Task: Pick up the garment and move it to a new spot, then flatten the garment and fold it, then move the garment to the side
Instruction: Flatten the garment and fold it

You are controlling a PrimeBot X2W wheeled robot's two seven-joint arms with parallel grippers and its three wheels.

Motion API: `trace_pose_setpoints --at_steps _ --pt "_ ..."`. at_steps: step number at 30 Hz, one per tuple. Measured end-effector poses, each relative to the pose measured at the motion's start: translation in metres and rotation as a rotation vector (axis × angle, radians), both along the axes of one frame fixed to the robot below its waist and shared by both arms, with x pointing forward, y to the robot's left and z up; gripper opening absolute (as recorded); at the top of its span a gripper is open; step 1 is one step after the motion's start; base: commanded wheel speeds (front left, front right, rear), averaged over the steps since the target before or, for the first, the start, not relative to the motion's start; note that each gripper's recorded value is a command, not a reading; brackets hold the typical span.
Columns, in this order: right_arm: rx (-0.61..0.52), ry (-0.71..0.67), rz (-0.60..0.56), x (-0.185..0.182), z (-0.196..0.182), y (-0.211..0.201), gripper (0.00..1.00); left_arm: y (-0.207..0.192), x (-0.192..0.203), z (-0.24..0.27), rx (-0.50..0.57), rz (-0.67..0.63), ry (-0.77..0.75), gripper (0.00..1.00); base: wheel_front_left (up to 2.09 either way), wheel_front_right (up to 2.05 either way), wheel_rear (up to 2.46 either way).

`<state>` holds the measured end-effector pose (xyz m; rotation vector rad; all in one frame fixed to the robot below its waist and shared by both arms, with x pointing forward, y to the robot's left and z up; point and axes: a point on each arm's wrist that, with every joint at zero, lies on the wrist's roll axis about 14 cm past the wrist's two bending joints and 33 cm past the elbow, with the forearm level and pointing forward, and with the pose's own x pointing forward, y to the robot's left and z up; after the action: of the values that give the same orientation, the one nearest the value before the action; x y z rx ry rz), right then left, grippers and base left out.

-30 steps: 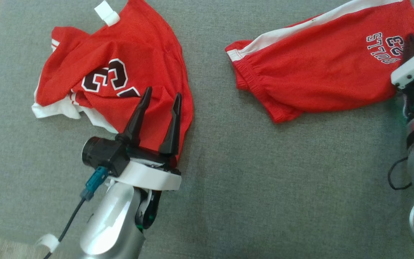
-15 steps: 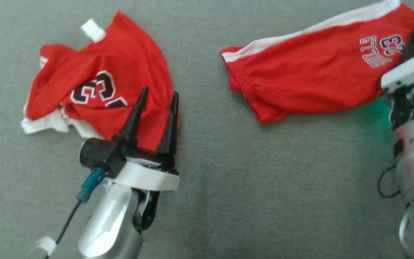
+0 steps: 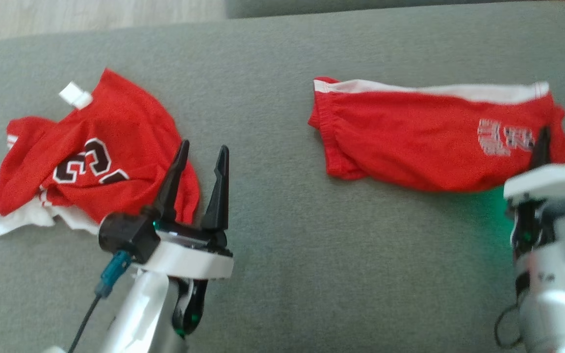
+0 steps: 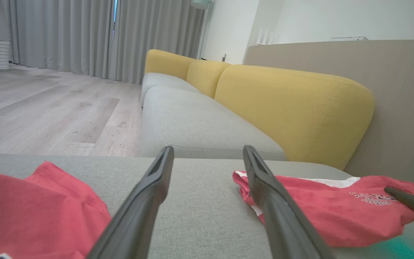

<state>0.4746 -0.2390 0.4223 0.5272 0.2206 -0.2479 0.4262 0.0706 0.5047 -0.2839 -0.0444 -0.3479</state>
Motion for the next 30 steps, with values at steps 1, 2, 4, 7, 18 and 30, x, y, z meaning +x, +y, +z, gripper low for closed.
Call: trace_pose_setpoints --at_steps 1,2,4,7,18,30 --pt "0.007 0.008 -0.017 -0.009 -0.004 -0.004 0.00 -0.003 -0.002 0.000 -0.003 -0.008 0.001 1.00 0.00 0.00 0.00" --pt "0.015 0.014 -0.034 -0.016 -0.007 -0.008 0.00 -0.005 -0.004 -0.002 -0.005 -0.015 0.006 1.00 0.00 0.00 0.00" --pt "0.020 0.014 -0.062 -0.027 -0.010 -0.015 0.00 -0.007 -0.008 -0.005 -0.006 -0.023 0.016 1.00 0.00 0.00 0.00" --pt "0.016 0.002 -0.078 -0.030 -0.009 -0.019 0.00 -0.008 -0.010 -0.008 -0.003 -0.027 0.024 1.00 0.00 0.00 0.00" --pt "0.041 -0.036 -0.091 -0.021 -0.005 -0.014 0.00 -0.002 -0.011 -0.013 0.012 -0.017 0.032 1.00 0.00 0.00 0.00" --pt "0.035 -0.189 0.098 0.020 0.049 0.049 0.00 0.014 -0.018 -0.004 0.023 0.027 0.014 1.00 0.00 0.00 0.00"
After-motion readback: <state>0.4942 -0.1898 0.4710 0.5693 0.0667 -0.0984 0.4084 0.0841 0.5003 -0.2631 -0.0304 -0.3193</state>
